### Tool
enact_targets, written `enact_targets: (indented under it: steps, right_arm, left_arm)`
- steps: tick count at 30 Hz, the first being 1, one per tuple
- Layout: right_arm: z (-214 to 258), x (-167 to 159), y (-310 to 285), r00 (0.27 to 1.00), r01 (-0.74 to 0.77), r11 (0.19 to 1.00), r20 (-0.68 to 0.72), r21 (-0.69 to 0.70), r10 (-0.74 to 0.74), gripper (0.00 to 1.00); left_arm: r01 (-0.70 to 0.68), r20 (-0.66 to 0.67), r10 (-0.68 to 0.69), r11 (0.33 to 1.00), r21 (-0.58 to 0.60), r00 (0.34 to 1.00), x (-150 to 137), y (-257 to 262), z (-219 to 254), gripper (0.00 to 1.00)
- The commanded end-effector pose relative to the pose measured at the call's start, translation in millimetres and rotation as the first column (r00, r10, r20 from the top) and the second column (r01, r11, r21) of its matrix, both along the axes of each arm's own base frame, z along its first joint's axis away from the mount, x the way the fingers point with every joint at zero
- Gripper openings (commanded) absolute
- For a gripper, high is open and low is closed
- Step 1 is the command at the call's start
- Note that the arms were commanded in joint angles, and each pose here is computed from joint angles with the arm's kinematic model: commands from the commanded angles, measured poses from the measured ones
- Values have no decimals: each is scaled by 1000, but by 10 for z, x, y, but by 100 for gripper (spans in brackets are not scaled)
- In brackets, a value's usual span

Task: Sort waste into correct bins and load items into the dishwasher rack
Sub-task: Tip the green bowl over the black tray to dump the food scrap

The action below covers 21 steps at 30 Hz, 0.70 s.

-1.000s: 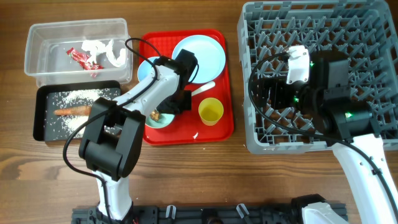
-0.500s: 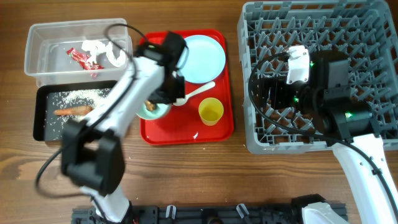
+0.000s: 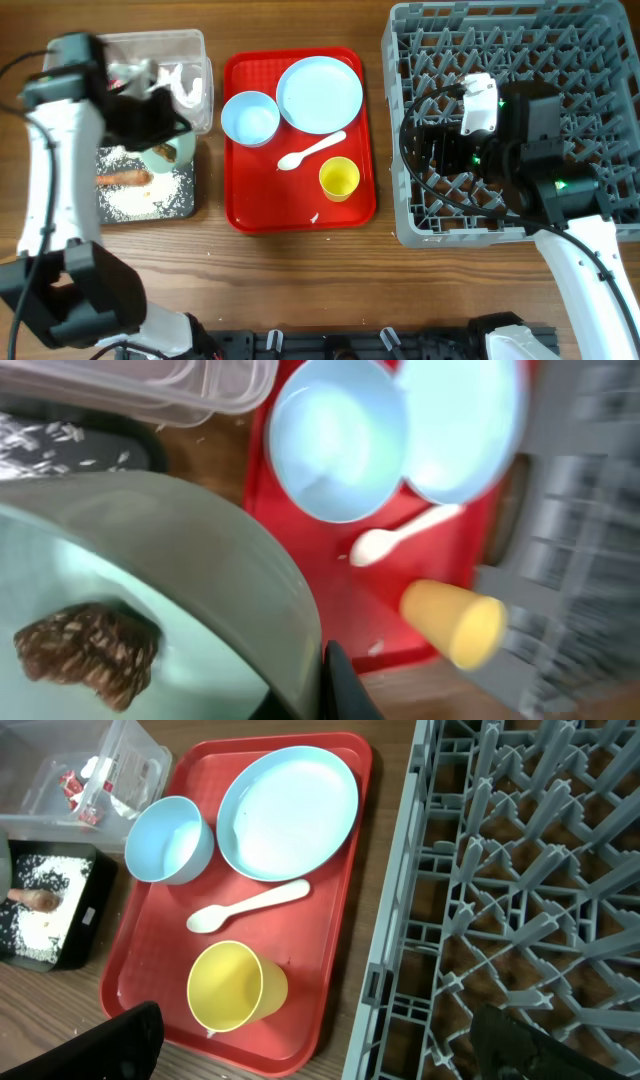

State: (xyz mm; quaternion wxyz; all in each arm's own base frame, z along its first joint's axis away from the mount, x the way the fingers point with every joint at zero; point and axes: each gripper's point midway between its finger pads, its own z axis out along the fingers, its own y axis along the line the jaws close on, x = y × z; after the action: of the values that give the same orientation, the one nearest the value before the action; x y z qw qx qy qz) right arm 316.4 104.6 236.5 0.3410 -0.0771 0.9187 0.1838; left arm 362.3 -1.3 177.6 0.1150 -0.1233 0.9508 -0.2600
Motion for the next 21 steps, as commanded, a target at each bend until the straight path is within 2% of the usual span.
enact_targets:
  steps: [1,4,6,10,12,14,21]
  right_arm:
    - [67,30,16,1000,5,1000,12,11,-5,100]
    - [66,29,15,1000,5,1000,11,11,-5,100]
    - [65,28,15,1000,5,1000,11,11,-5,100]
    - [66,29,15,1000,5,1000,11,11,-5,100]
    - [67,30,16,1000,5,1000,12,11,-5,100]
    - [67,30,16,1000,5,1000,12,11,-5,100]
    - [67,30,16,1000,5,1000,12,11,-5,100]
  left_arm:
    - [125,252,-30,920,-371,967,81,53,277,4]
    - [97,321,91,847,-523,943,101,307,377,4]
    - [43,306,183,794,-606,934,86,510,348,4]
    - [-71,214,299,716,-695,930,26,776,194,4]
    - [-165,104,369,627,-761,923,-17,886,126,4]
    - [-199,66,408,572,-796,911,-51,966,103,4]
    - [-209,61,457,516,-830,887,-81,1099,174,4]
